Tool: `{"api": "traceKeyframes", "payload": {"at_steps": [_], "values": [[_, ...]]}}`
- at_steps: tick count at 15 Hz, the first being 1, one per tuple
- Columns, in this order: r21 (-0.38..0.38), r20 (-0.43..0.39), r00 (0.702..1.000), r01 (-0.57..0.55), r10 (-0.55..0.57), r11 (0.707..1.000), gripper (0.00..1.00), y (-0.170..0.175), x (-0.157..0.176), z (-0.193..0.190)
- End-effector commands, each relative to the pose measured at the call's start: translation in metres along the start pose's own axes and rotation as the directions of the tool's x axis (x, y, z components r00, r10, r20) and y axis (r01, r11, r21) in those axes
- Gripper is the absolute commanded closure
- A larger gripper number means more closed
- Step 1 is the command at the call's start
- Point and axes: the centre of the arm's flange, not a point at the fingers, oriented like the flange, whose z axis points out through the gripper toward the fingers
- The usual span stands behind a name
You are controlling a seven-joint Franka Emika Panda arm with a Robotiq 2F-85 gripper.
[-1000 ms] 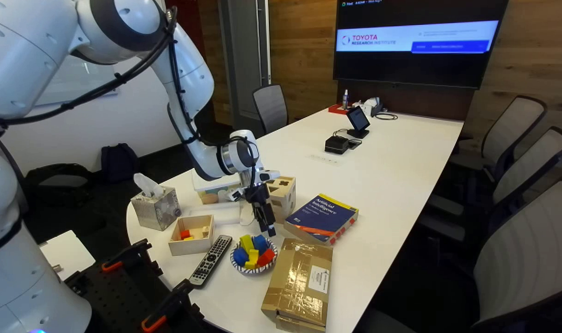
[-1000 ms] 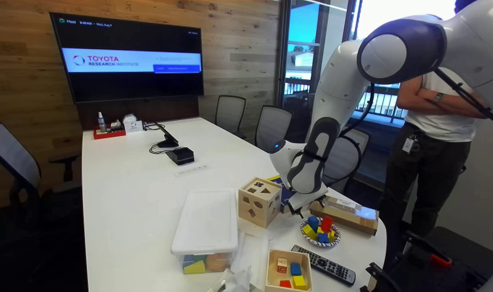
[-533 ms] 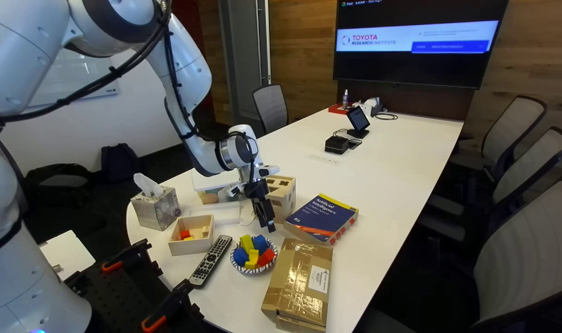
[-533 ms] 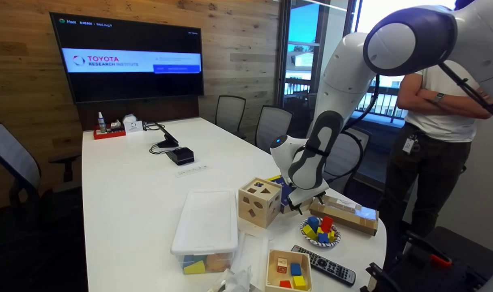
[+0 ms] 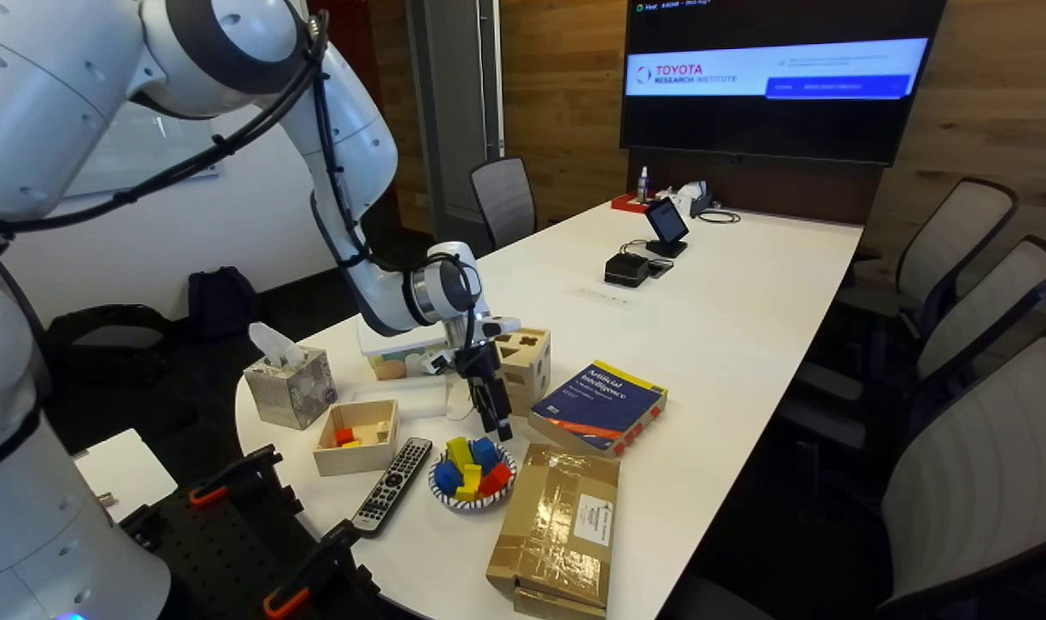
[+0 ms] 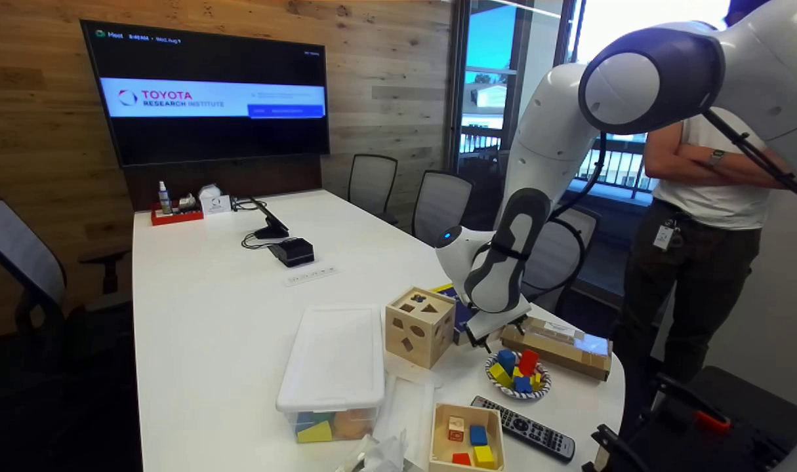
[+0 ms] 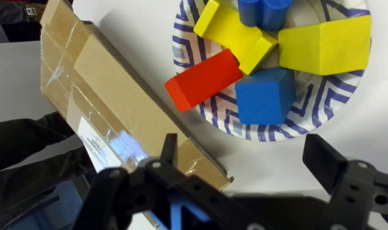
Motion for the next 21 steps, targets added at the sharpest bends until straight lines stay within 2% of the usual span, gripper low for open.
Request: {"api": "traceKeyframes", "payload": {"at_steps": [1,8,16,21], "values": [[-0.028,0.003,1.000,0.003,-0.003,1.000,0.00,-0.006,0.005,-0.002],[-0.031,-0.007,1.000,0.006,-0.006,1.000,0.00,-0.012,0.007,-0.001],[-0.044,-0.036,0.997,0.073,-0.074,0.996,0.00,-0.030,-0.019,-0.005],[-0.041,-0.023,0.996,0.082,-0.083,0.996,0.00,-0.034,-0.018,-0.004]]}}
